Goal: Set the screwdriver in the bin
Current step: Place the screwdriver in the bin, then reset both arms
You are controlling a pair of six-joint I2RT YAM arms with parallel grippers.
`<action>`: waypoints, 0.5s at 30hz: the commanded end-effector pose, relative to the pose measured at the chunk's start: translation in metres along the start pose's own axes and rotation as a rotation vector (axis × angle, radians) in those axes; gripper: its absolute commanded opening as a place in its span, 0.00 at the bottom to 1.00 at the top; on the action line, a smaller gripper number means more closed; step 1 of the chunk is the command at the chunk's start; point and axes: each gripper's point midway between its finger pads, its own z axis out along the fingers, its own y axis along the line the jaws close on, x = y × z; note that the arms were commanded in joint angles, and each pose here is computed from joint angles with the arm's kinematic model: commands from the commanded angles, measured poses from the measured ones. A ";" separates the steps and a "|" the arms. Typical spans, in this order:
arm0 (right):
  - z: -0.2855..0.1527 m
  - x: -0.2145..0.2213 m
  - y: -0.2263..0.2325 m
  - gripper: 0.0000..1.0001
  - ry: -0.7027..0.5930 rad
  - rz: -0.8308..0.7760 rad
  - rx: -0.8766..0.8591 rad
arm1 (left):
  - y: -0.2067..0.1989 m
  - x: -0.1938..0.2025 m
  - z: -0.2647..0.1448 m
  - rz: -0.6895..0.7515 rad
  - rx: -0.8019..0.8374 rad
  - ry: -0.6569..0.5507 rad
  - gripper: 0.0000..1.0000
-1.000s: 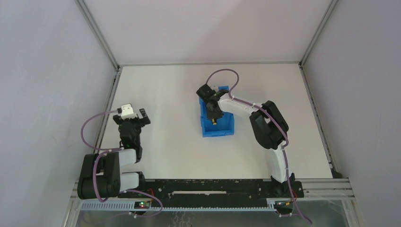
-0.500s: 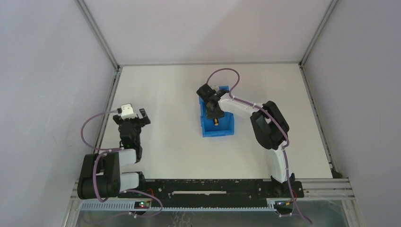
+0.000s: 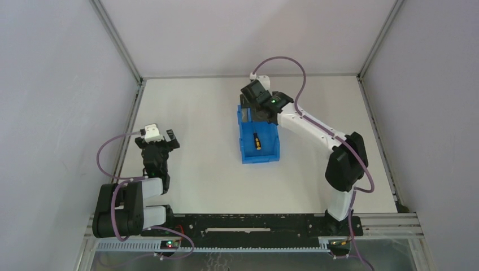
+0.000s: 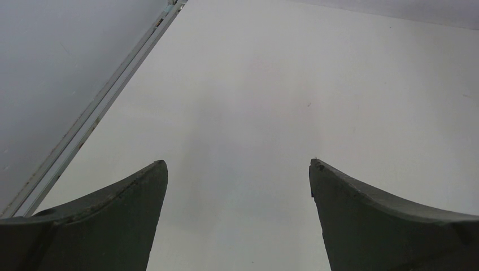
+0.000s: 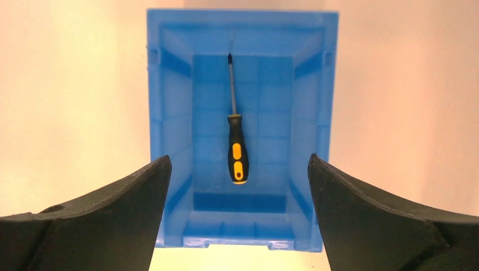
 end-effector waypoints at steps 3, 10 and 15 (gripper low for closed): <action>-0.049 -0.046 -0.017 1.00 -0.122 -0.020 0.011 | -0.002 -0.026 0.007 0.002 0.000 -0.078 1.00; -0.061 -0.049 -0.058 1.00 -0.097 -0.035 0.066 | -0.002 -0.026 0.007 0.003 -0.001 -0.078 1.00; -0.067 -0.048 -0.108 1.00 -0.073 -0.010 0.115 | -0.002 -0.026 0.007 0.004 0.000 -0.077 1.00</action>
